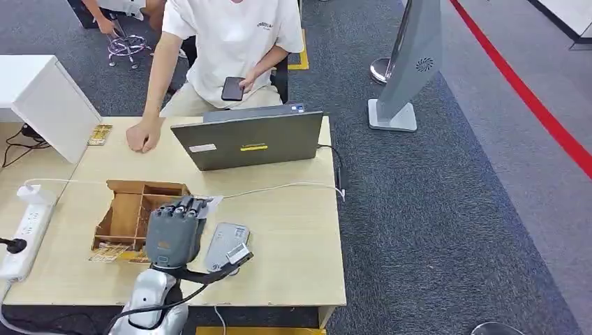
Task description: Pass the card to the sensor for recognition and then transmit it.
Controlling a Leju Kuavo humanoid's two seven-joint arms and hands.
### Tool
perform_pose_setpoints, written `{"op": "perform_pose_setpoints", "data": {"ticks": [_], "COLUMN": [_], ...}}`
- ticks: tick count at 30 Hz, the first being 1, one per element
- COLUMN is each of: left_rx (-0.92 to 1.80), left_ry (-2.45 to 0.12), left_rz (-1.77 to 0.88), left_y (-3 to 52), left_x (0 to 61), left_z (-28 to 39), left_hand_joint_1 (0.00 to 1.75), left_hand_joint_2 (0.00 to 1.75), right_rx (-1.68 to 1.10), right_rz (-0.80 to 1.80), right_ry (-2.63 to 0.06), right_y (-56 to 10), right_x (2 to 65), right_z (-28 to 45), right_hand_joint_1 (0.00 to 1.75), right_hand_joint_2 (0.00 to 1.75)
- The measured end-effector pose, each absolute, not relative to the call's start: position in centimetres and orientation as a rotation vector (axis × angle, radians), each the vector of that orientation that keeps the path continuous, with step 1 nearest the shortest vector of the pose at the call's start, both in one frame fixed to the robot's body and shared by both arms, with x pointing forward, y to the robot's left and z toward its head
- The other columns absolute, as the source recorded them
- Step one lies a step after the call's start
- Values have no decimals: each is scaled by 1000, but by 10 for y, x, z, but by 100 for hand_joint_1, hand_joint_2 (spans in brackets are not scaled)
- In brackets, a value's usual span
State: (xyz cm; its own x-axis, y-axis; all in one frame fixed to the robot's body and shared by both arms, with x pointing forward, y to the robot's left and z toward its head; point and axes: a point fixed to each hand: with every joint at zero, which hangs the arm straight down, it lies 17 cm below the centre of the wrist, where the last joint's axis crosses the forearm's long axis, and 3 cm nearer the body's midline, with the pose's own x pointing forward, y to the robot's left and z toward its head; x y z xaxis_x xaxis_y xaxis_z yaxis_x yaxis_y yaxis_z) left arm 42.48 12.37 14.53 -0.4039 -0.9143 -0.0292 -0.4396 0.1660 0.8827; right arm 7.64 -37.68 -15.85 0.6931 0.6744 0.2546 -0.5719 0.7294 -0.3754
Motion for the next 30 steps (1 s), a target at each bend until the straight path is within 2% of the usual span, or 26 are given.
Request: {"op": "perform_pose_setpoints", "data": {"ticks": [10, 19, 30], "left_rx": [1178, 1150, 1135], "left_ry": [-1854, -1668, -1561], "left_rz": [-1242, -1279, -1302], "left_y": [107, 119, 126], "left_x": [423, 423, 430], "left_z": [104, 50, 24], "left_hand_joint_1": [175, 175, 175], "left_hand_joint_2": [175, 175, 175], "right_rx": [-269, -263, -258], "right_rz": [724, 715, 725], "right_ry": [-404, -401, -393], "right_y": [-381, -377, -371], "right_x": [90, 89, 87], "right_z": [-165, -167, -168], "right_hand_joint_1": [0, 0, 0], "right_hand_joint_2": [175, 175, 175]}}
